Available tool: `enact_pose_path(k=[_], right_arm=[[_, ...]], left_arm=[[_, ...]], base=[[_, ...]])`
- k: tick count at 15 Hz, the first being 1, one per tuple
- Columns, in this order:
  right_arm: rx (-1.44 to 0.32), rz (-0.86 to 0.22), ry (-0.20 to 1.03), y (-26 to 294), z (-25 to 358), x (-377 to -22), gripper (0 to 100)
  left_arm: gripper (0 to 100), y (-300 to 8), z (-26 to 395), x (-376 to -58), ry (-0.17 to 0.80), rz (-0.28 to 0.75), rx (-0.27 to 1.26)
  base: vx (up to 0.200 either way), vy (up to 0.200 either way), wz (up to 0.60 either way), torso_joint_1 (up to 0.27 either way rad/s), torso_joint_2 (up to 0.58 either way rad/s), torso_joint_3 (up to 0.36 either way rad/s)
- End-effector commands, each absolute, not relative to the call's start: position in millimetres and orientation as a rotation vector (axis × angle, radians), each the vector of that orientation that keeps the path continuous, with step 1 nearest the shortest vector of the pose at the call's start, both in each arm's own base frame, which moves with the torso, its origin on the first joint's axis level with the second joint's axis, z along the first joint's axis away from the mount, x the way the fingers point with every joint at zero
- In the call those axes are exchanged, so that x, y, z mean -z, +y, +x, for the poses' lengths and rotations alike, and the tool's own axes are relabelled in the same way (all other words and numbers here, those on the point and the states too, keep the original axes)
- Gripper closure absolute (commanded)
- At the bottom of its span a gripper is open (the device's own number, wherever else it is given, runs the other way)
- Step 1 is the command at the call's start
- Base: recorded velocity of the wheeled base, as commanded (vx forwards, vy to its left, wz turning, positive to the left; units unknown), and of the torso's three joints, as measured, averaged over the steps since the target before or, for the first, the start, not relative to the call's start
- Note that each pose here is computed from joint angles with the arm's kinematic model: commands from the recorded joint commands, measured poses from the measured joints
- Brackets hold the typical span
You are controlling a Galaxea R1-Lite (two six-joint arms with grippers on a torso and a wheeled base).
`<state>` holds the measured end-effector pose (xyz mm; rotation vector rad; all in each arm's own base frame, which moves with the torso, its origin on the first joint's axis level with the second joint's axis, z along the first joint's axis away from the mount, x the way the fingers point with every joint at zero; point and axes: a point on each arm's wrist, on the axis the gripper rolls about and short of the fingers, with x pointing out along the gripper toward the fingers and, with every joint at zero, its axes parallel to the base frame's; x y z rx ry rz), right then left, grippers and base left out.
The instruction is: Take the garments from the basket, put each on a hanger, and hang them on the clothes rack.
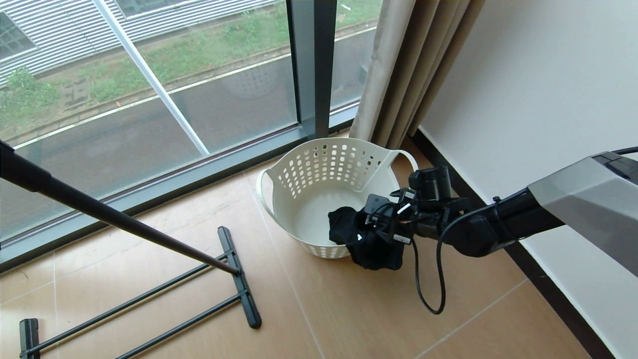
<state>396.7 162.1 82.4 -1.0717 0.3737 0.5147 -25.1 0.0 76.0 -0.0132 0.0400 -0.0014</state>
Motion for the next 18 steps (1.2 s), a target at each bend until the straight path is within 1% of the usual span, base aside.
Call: enact_pose_path(k=[1, 5, 13, 15, 18], right_arm=[[-0.516, -1.071, 0.378, 170.5, 408.2, -67.6, 0], [-0.504, -1.075, 0.338, 181.6, 427.2, -62.7, 0], [-0.459, -1.109, 0.335, 177.2, 444.4, -55.7, 0], [-0.452, -1.108, 0.339, 175.4, 447.8, -53.0, 0], [-0.436, -1.097, 0.311, 177.6, 455.4, -53.1, 0]], left_arm=[[0, 0.0, -25.0, -76.2, 0.04, -0.014, 0.001], [0, 0.0, -25.0, -76.0, 0.041, -0.014, 0.001], [0, 0.0, -25.0, -76.2, 0.04, -0.014, 0.001], [0, 0.0, -25.0, -76.2, 0.04, -0.014, 0.001], [0, 0.0, -25.0, -76.2, 0.04, -0.014, 0.001]], base=[[0.0, 0.0, 0.0, 0.0, 0.0, 0.0], [0.0, 0.0, 0.0, 0.0, 0.0, 0.0], [0.0, 0.0, 0.0, 0.0, 0.0, 0.0], [0.0, 0.0, 0.0, 0.0, 0.0, 0.0], [0.0, 0.0, 0.0, 0.0, 0.0, 0.0]])
